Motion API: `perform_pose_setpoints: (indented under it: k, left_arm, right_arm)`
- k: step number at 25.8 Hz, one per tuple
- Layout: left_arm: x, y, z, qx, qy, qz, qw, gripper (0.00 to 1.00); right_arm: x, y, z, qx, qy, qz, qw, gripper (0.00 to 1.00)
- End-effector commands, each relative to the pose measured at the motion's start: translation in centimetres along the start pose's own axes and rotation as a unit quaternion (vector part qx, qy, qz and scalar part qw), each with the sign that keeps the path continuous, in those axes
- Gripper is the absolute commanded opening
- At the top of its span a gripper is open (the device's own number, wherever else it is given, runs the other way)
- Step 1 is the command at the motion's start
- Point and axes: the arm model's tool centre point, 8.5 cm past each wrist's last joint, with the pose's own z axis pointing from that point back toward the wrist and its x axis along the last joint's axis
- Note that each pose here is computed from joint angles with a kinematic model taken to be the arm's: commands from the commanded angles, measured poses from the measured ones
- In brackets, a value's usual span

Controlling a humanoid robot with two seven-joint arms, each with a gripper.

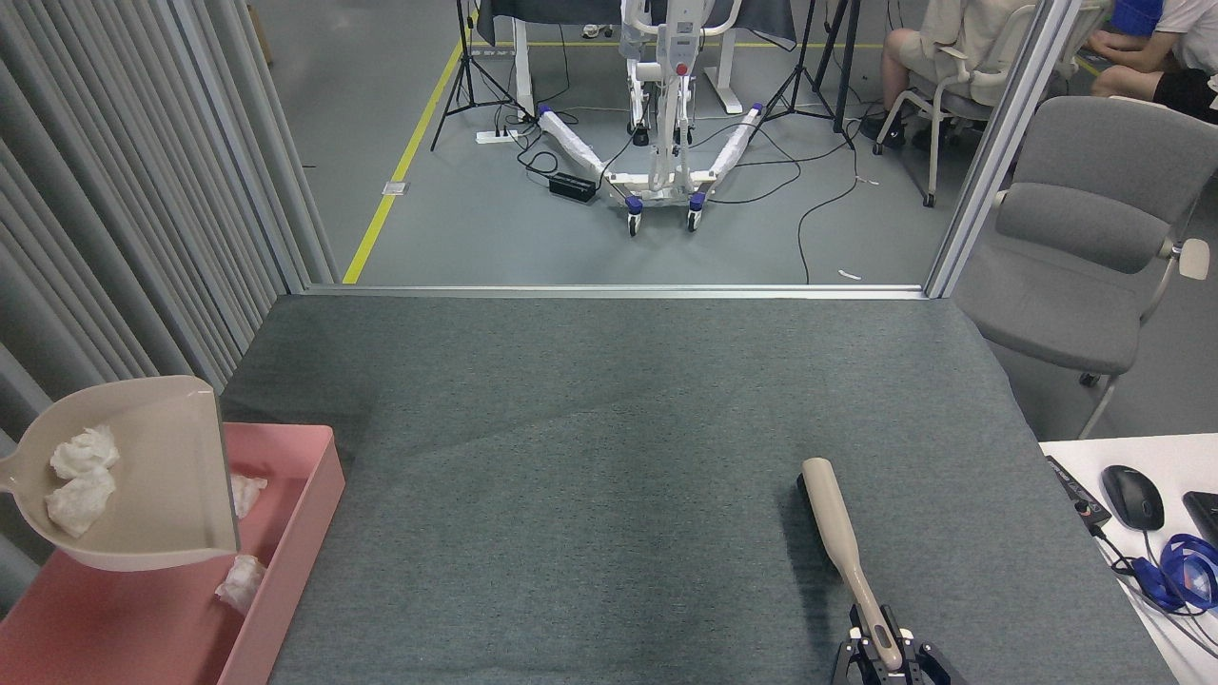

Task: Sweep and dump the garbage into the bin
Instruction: 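Lift the dustpan over the pink bin and tip the tissue in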

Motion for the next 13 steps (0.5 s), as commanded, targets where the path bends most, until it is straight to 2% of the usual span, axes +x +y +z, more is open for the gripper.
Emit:
perform_pose_setpoints:
  k: [1, 4, 6, 10, 13]
  left_arm:
    - [0.3, 0.9, 0.1, -0.002, -0.017, -0.033, 0.999, 0.0]
    - [1.6, 2.7, -0.5, -0.003, -0.037, -0.12, 0.992, 0.0]
    - [1.9, 3.2, -0.5, 0.005, -0.046, -0.156, 0.987, 0.0]
    - [2.3, 4.2, -0.7, 0.008, -0.058, -0.206, 0.977, 0.0]
    - [2.4, 4.7, -0.8, 0.016, -0.058, -0.209, 0.976, 0.0]
  right_arm:
    - [-0.1, -0.1, 0.1, -0.008, 0.003, 0.0, 1.0, 0.29]
    - [-0.4, -0.1, 0.0, -0.008, 0.005, -0.009, 1.0, 0.32]
    - [-0.4, -0.1, 0.0, -0.008, 0.006, -0.014, 1.0, 0.38]
    - [-0.4, -0.2, 0.1, -0.01, 0.006, -0.014, 1.0, 0.4]
    - [-0.4, -0.2, 0.1, -0.01, 0.006, -0.014, 1.0, 0.41]
